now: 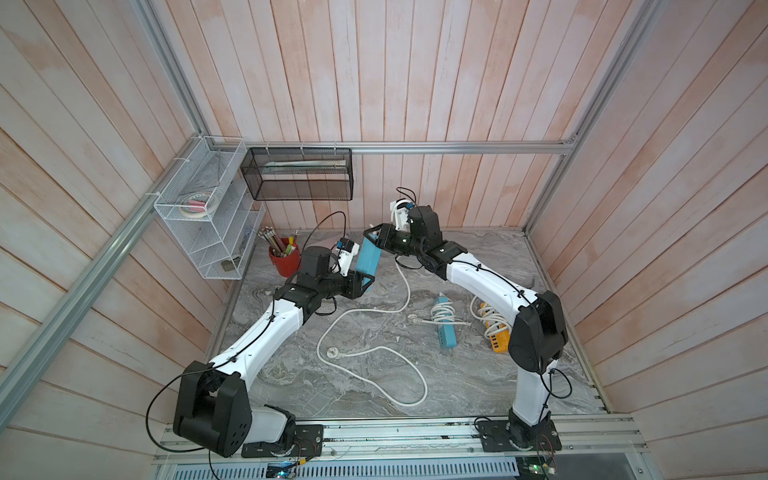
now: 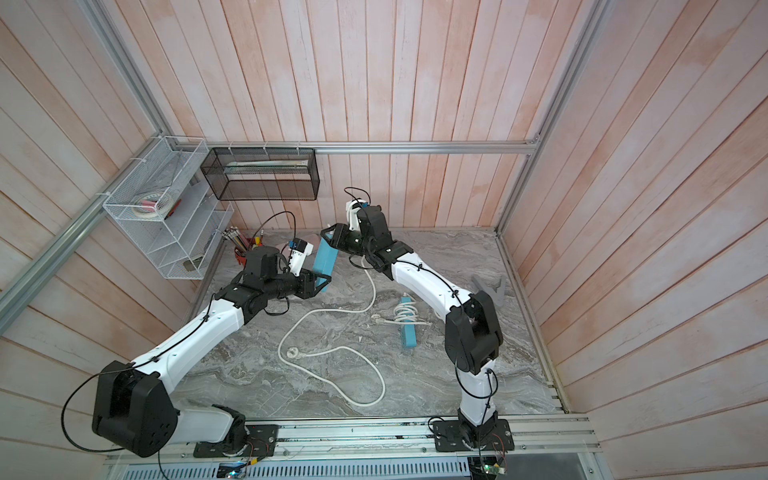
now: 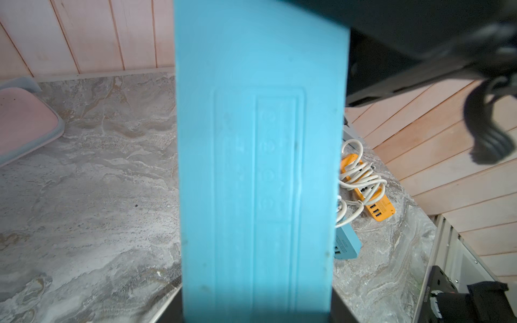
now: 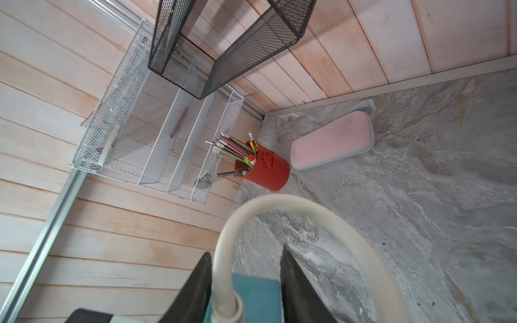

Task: Wrap the cord around the power strip
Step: Adjust the power strip.

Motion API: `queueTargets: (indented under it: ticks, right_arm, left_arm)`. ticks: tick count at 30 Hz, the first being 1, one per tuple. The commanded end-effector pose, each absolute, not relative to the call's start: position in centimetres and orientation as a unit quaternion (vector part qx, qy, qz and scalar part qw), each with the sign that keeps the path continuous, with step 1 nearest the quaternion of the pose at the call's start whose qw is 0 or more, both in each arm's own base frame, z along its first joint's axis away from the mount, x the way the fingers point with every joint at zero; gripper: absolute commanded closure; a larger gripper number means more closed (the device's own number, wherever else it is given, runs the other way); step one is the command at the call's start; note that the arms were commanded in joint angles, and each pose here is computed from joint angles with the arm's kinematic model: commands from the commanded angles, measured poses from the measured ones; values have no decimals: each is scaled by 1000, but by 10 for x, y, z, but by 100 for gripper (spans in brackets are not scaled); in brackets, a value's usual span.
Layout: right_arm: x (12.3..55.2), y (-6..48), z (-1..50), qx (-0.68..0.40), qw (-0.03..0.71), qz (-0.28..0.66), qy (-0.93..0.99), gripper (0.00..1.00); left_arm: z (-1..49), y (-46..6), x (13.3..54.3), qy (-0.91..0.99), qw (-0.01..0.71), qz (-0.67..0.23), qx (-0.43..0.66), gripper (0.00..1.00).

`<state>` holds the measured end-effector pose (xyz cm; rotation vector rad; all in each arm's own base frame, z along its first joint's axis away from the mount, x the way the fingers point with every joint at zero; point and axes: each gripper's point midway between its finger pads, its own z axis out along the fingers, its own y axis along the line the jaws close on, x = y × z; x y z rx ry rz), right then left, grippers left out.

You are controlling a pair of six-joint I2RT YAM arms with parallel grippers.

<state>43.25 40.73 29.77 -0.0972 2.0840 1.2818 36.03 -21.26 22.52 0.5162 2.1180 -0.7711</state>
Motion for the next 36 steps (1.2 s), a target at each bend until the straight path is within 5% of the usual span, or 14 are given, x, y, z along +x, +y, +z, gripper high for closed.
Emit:
queueTargets:
  ticks: [1,3,6,18,29,36]
  right_arm:
    - [438,404,288,-57,369,466,803,72]
    - [435,400,304,-72,397,479,780,75]
    - [431,390,333,-89,436,513,734,78]
    - [370,391,412,-177,441,663,579,80]
    - [360,387,412,-204,442,651,582,81]
    - [341,398,432,-227,413,699,538,80]
  left_arm:
    - [273,-222,358,795,448,-332,239,65]
    - [282,-219,352,781,431,-394,222,41]
    - [288,-204,348,759,393,-483,189,29]
    - [280,-216,340,738,357,-535,204,27]
    - [291,-179,356,764,425,-451,179,26]
    - [282,-205,352,749,403,-487,199,27]
